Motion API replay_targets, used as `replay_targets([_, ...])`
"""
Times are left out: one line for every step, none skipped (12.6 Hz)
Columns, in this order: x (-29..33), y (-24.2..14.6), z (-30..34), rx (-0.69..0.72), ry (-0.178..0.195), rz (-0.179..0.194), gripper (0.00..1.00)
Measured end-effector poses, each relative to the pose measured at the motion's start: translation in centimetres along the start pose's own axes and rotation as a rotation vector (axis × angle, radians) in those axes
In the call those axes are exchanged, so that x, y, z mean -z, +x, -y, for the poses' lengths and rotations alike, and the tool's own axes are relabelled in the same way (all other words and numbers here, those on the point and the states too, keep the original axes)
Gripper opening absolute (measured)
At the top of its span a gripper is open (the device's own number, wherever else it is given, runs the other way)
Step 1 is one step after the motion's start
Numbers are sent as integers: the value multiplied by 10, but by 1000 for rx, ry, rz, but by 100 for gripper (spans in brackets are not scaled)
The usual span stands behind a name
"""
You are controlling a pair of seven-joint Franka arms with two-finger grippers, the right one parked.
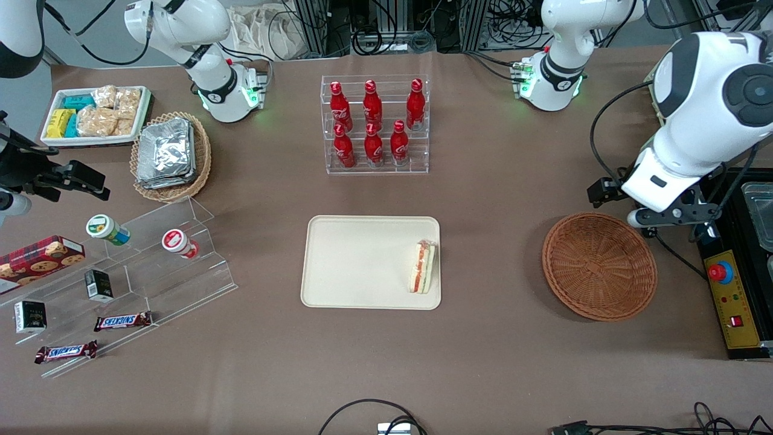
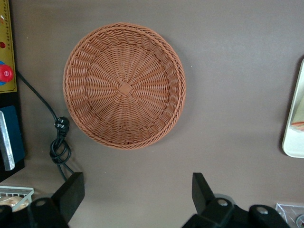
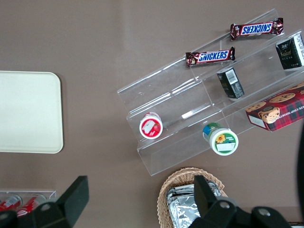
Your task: Place sandwich from basket to tray
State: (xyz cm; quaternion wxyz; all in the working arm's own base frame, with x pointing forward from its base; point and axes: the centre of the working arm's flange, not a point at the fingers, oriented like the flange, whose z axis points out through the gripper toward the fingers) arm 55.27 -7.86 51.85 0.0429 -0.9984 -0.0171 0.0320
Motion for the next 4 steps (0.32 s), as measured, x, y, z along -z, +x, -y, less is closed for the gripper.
replay_targets([6,3,3,0,-1,8,100])
replay_targets([10,7,4,-2,-4,17,100])
replay_targets([12,13,3,-7,-8,29,100])
replay_targets([15,20,1,-10,-13,40,100])
